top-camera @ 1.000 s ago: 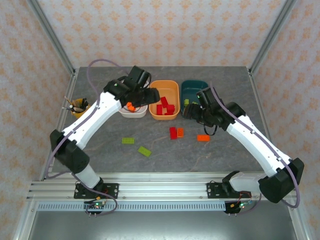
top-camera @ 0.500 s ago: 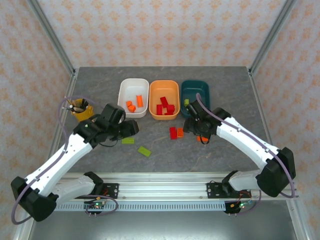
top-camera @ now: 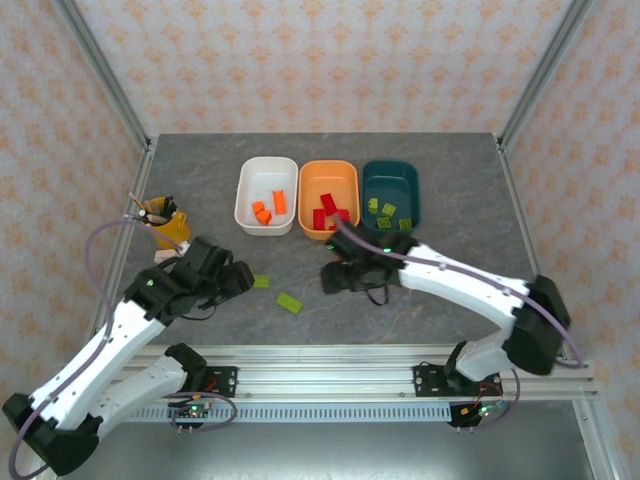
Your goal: Sort the legos into containers by color
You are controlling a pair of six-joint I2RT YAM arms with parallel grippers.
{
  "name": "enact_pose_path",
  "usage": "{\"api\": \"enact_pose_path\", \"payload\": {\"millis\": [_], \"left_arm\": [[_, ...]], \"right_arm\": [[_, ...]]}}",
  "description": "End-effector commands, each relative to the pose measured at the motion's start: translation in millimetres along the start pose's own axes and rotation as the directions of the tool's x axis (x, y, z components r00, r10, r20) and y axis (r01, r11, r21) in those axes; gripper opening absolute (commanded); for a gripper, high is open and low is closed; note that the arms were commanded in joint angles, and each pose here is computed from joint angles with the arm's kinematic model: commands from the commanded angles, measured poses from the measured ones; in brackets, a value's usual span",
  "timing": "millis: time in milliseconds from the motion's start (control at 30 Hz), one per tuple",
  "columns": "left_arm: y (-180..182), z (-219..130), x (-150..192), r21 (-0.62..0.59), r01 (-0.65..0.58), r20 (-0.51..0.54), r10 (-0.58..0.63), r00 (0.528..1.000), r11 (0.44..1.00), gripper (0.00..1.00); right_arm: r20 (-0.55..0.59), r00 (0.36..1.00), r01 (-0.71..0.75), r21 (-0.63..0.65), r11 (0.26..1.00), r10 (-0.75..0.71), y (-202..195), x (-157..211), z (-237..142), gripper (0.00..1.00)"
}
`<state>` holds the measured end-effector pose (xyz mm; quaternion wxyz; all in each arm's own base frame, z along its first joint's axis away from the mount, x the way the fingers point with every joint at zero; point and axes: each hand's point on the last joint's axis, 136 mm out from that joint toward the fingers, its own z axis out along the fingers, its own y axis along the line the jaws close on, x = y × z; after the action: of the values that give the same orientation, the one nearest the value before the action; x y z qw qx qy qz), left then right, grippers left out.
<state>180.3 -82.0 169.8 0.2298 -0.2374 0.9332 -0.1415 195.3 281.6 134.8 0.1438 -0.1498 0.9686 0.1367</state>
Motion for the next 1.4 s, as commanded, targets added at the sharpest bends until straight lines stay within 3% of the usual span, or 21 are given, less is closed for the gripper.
{"api": "enact_pose_path", "payload": {"millis": [0, 167, 367, 533, 767, 967, 1100, 1367], "left_arm": [[43, -15, -3, -0.113, 0.093, 0.093, -0.083, 0.992, 0.989, 0.72], [54, -36, -5, -0.065, 0.136, 0.159, -0.125, 0.979, 0.989, 0.72], [60, -49, -4, -0.038, 0.152, 0.179, -0.143, 0.973, 0.988, 0.72], [60, -52, -3, -0.02, 0.161, 0.18, -0.155, 0.971, 0.987, 0.72], [58, -52, -4, -0.012, 0.16, 0.179, -0.156, 0.972, 0.987, 0.72], [53, -48, -4, 0.001, 0.158, 0.172, -0.156, 0.973, 0.987, 0.71], [49, -45, -5, 0.006, 0.151, 0.166, -0.15, 0.975, 0.988, 0.71], [2, -26, -4, 0.133, 0.065, 0.078, -0.076, 0.994, 0.989, 0.71]], "right_arm": [[-0.039, 0.964, 0.263, -0.04, 0.964, -0.265, 49, 3, 23, 0.81], [-0.18, 0.908, 0.387, 0.018, 0.922, -0.378, 67, 4, 74, 0.84], [-0.253, 0.866, 0.455, 0.04, 0.889, -0.432, 69, 3, 111, 0.86], [-0.27, 0.862, 0.443, -0.01, 0.897, -0.429, 81, 6, 125, 0.77], [-0.319, 0.86, 0.427, 0.022, 0.904, -0.398, 75, 12, 141, 0.54], [-0.348, 0.86, 0.414, 0.049, 0.909, -0.373, 64, 18, 146, 0.48], [-0.338, 0.87, 0.403, 0.067, 0.913, -0.359, 60, 14, 145, 0.37], [-0.203, 0.946, 0.273, 0.079, 0.959, -0.253, 48, -28, 103, 0.3]]}}
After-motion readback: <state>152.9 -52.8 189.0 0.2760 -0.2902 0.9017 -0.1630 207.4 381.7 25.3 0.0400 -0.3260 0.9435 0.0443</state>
